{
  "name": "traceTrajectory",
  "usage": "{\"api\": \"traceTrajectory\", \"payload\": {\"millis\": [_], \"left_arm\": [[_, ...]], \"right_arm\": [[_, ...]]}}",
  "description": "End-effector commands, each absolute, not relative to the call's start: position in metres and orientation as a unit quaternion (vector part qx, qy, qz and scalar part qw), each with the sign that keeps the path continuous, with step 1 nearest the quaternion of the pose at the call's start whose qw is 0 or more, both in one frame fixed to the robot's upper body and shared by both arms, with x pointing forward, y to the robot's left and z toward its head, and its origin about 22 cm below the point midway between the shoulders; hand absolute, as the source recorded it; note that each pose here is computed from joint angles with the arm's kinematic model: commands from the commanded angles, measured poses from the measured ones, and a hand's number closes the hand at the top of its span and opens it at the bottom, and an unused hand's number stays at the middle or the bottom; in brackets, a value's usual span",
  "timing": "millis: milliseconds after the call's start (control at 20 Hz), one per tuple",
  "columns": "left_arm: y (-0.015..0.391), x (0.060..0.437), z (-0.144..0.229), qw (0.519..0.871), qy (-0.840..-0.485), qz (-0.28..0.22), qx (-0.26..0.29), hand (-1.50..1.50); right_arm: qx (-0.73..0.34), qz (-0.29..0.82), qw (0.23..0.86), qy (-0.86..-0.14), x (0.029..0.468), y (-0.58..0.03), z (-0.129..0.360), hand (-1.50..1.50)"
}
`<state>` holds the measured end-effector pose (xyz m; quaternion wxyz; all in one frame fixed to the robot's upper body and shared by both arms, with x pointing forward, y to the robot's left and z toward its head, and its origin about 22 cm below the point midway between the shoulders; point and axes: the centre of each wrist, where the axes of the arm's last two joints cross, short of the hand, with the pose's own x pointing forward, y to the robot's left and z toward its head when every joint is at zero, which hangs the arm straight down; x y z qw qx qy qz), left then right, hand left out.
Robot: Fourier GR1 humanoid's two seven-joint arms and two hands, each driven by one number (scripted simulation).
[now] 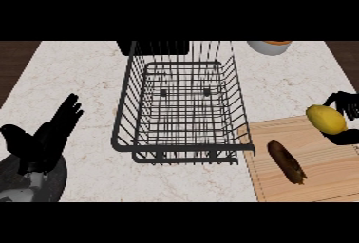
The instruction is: Pick the lemon from the cutting board and place it in the tiered basket
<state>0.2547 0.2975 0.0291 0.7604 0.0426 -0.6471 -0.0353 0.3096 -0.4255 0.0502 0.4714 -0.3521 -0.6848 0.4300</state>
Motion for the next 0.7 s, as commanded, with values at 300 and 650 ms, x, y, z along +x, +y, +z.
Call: {"api": "traceTrajectory", "payload": {"millis": [300, 650], "left_arm": [[0.305, 0.246, 0.035, 0.759, -0.648, -0.035, 0.048, 0.00], [0.303, 0.251, 0.029, 0.758, -0.650, -0.039, 0.036, 0.00]], "right_arm": [[-0.231, 0.372, 0.434, -0.787, 0.289, -0.389, 0.153, 1.50], [-0.206, 0.401, 0.435, -0.780, 0.265, -0.326, 0.211, 1.50]]}}
